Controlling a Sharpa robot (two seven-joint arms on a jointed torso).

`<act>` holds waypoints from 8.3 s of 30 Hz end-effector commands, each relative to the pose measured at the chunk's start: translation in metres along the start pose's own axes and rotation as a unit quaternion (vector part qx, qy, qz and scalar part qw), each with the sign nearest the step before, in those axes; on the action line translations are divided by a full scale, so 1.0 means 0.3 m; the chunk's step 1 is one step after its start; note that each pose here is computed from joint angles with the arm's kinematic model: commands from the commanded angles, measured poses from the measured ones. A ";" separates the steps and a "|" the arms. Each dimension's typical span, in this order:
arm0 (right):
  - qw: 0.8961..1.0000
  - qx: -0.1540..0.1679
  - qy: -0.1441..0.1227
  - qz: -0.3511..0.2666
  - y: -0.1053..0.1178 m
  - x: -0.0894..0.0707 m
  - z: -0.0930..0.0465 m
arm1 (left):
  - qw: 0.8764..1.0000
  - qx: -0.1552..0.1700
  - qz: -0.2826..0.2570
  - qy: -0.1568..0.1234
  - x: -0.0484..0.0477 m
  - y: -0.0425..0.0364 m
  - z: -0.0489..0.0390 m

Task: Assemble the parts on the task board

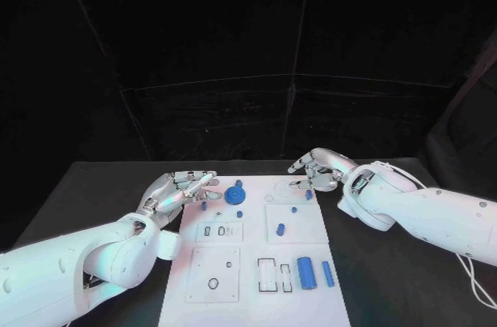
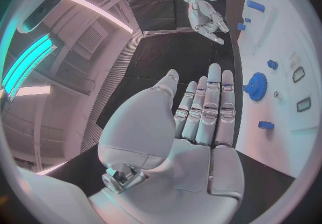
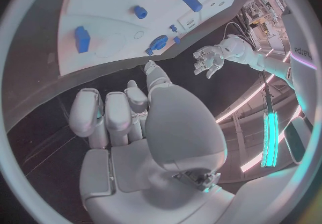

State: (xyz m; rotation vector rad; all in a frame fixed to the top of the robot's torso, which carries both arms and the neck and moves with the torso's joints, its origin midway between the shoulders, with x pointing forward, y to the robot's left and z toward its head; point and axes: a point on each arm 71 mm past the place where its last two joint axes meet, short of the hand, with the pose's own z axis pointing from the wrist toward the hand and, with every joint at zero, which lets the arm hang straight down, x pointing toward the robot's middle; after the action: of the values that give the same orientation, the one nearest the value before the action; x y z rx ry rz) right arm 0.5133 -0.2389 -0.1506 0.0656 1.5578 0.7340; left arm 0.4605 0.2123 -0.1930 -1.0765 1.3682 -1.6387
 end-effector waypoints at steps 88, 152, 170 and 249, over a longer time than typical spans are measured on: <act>0.999 0.030 -0.020 0.024 -0.192 0.101 -0.037 | 1.000 0.003 0.000 0.005 -0.007 0.005 0.011; 0.986 -0.055 0.138 -0.072 0.410 0.509 0.092 | 1.000 -0.007 -0.016 0.002 -0.014 0.002 0.027; 0.982 -0.053 0.154 -0.094 0.401 0.516 0.081 | 1.000 -0.008 -0.016 0.001 -0.017 0.003 0.027; 0.983 -0.094 0.054 0.147 0.248 0.185 -0.034 | 0.958 -0.206 0.186 0.075 -0.058 0.061 0.028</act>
State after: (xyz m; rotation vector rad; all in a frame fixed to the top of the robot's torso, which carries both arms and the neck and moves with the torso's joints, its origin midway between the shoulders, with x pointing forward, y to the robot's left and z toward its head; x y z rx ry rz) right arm 0.4681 -0.1591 -0.1635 -0.0225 1.5248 0.9295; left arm 0.4789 0.2253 -0.2017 -0.9702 1.6868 -1.3881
